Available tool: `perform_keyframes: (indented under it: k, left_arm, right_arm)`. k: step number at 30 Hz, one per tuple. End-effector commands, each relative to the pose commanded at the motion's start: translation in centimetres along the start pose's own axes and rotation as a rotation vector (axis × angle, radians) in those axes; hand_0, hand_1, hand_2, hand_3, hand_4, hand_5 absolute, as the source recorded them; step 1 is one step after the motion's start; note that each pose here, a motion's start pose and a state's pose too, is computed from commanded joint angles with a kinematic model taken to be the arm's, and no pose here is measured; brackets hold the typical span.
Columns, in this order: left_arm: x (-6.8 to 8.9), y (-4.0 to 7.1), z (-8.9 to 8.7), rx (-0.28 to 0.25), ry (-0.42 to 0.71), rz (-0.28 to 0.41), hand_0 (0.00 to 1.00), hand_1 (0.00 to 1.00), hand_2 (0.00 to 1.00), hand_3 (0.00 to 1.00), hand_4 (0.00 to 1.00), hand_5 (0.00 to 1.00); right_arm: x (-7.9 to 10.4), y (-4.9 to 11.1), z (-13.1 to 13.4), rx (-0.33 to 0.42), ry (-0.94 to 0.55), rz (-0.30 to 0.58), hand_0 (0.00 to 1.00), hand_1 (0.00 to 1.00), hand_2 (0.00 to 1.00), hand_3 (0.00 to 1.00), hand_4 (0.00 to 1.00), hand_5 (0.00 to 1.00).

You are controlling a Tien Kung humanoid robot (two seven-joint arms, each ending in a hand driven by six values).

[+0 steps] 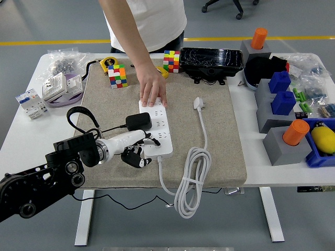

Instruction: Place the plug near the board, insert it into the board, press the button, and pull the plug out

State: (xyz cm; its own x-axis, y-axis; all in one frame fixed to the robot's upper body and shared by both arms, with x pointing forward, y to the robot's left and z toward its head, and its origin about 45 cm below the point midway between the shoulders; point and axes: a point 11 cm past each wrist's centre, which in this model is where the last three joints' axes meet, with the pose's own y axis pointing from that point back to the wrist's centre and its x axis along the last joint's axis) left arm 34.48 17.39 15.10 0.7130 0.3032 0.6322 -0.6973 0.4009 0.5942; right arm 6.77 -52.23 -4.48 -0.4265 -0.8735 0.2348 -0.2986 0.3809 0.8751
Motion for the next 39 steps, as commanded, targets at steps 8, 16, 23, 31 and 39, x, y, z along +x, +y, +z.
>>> perform_keyframes:
  k: [8, 16, 23, 31, 39]
  left_arm:
    - [-0.7, -0.2, -0.7, 0.032, -0.001, -0.022, 0.109, 0.047, 0.145, 0.762, 0.614, 0.002]
    - [0.6, 0.2, 0.6, -0.08, 0.113, 0.029, 0.11, 0.047, 0.144, 0.685, 0.624, 0.002]
    - [2.4, 0.6, 0.8, -0.205, 0.27, 0.167, 0.125, 0.055, 0.154, 0.596, 0.76, 0.031]
    - [3.0, 1.0, 0.3, -0.223, 0.316, 0.228, 0.16, 0.062, 0.166, 0.588, 0.775, 0.053]
    - [3.0, 1.0, 0.2, -0.215, 0.313, 0.222, 0.162, 0.066, 0.175, 0.597, 0.763, 0.066]
  right_arm:
    - [-0.1, 0.0, 0.1, -0.001, -0.001, -0.001, 0.674, 0.678, 0.673, 0.588, 0.983, 0.529]
    - [0.0, 0.0, 0.3, -0.004, -0.006, 0.001, 0.674, 0.676, 0.672, 0.588, 0.983, 0.53]
    - [-0.2, 0.0, 0.4, -0.005, -0.009, -0.002, 0.677, 0.676, 0.673, 0.588, 0.983, 0.53]
    - [-0.3, 0.0, 0.7, -0.01, -0.011, -0.002, 0.675, 0.677, 0.672, 0.588, 0.983, 0.529]
    - [-0.3, 0.0, 0.7, -0.01, -0.015, -0.003, 0.675, 0.677, 0.672, 0.588, 0.983, 0.529]
